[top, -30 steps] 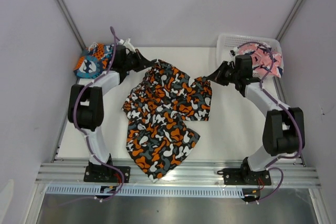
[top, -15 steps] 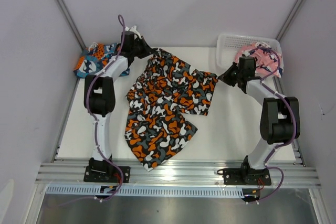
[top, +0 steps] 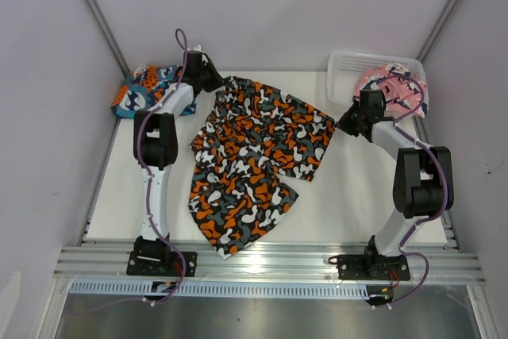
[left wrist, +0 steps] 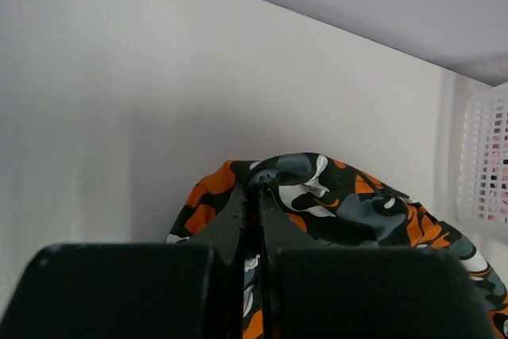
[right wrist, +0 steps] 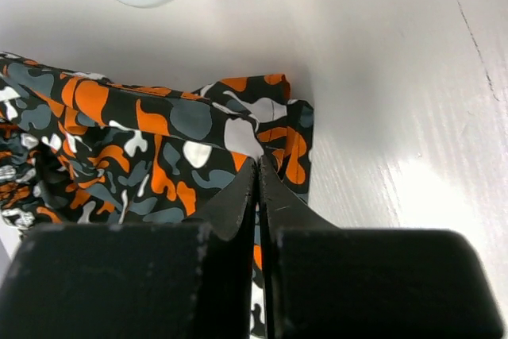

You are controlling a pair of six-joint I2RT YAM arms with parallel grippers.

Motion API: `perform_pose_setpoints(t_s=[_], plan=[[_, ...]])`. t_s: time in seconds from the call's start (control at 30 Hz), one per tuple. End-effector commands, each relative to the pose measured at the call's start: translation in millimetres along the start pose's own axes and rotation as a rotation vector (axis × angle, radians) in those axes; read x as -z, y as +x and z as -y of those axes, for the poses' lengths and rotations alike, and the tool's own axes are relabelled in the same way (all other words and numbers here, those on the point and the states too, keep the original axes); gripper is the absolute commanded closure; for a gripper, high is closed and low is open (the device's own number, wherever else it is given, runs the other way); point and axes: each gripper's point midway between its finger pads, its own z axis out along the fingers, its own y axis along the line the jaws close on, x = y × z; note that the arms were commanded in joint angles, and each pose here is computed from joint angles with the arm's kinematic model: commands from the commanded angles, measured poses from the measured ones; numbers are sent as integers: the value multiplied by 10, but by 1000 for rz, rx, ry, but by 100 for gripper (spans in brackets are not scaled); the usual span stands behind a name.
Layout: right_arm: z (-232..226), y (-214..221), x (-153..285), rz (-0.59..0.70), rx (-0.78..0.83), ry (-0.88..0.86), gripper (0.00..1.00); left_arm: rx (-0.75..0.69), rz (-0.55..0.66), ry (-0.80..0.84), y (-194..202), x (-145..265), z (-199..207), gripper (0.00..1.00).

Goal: Fold and stack the shorts
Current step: Flatten the shorts out

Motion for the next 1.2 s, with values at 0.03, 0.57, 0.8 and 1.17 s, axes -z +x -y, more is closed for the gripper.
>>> perform_pose_setpoints(t_s=[0.03, 0.57, 0.8, 1.17], plan=[[43, -115, 26, 43, 35, 39, 100, 20, 66, -13, -257, 36, -2, 100], [-169, -591, 476, 182, 132, 49, 45, -80, 162, 8, -846, 624, 410, 1], [-498, -271, 843, 111, 221, -115, 44, -175, 93, -32, -598, 1289, 455, 1], [-968, 1301, 1206, -131, 410, -297, 32, -229, -78, -172, 401, 2200, -28, 1]])
